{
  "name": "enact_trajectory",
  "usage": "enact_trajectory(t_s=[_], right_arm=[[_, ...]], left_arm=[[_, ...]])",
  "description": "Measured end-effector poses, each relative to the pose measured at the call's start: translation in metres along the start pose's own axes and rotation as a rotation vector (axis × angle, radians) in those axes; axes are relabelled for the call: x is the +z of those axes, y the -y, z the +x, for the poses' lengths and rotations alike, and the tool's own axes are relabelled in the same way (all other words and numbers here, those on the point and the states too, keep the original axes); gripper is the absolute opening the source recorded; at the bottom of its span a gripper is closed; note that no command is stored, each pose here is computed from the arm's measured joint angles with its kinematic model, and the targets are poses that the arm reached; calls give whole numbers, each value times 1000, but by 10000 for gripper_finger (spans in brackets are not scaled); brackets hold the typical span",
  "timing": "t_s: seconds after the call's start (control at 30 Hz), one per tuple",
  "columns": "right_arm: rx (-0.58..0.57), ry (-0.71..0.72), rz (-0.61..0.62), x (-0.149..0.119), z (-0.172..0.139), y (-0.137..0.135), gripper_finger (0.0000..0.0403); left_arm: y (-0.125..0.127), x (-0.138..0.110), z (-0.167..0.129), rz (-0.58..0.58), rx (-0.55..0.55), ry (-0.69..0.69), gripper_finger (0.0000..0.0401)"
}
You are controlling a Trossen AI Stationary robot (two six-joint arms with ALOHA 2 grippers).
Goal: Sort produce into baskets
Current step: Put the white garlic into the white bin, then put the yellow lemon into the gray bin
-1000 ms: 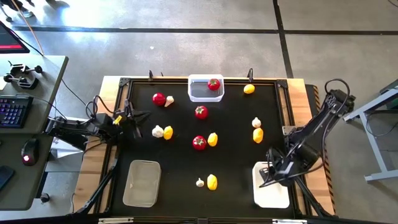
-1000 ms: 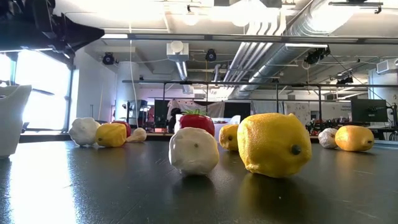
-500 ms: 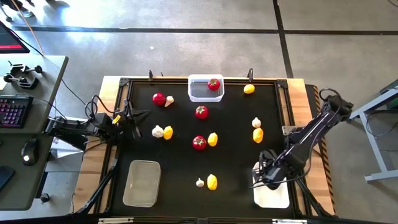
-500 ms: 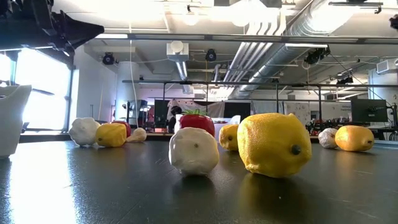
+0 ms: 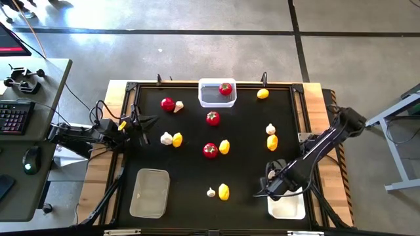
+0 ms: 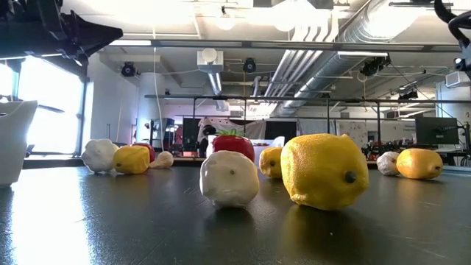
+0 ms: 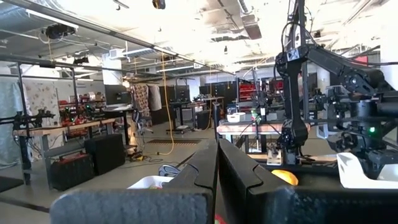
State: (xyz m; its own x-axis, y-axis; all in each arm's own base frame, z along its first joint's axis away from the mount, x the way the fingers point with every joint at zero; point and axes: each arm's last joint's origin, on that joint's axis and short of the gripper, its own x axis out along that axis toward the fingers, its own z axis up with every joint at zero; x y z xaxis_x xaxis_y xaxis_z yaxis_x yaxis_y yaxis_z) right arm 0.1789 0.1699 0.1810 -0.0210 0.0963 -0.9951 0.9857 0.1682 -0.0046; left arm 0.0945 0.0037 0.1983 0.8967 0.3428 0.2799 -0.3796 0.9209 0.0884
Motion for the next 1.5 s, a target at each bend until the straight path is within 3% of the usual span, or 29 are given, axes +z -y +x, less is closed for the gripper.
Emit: enact_trajectory(t_s=[0.17, 0.43, 0.57, 0.83, 1.07, 1.3, 1.5], right_arm=[[-9, 14, -60, 0, 4, -1, 33], [-9, -2, -93, -1, 3, -1, 129], [-26, -43, -95, -3, -1, -2, 156], [-58, -43, -166, -15, -57, -10, 160], [8, 203, -207, -11, -108, -10, 160], [0, 444, -305, 11, -120, -14, 160], [-48, 511, -261, 42, -119, -25, 148]], left_arm=[[0, 0, 0, 9, 16, -4, 0], [-1, 0, 0, 9, 20, -6, 0], [-1, 0, 0, 8, 21, -6, 0], [-1, 0, 0, 8, 21, -6, 0], [-1, 0, 0, 2, 21, -7, 0], [0, -1, 0, 6, 19, -17, 0], [0, -2, 0, 1, 17, -24, 0]])
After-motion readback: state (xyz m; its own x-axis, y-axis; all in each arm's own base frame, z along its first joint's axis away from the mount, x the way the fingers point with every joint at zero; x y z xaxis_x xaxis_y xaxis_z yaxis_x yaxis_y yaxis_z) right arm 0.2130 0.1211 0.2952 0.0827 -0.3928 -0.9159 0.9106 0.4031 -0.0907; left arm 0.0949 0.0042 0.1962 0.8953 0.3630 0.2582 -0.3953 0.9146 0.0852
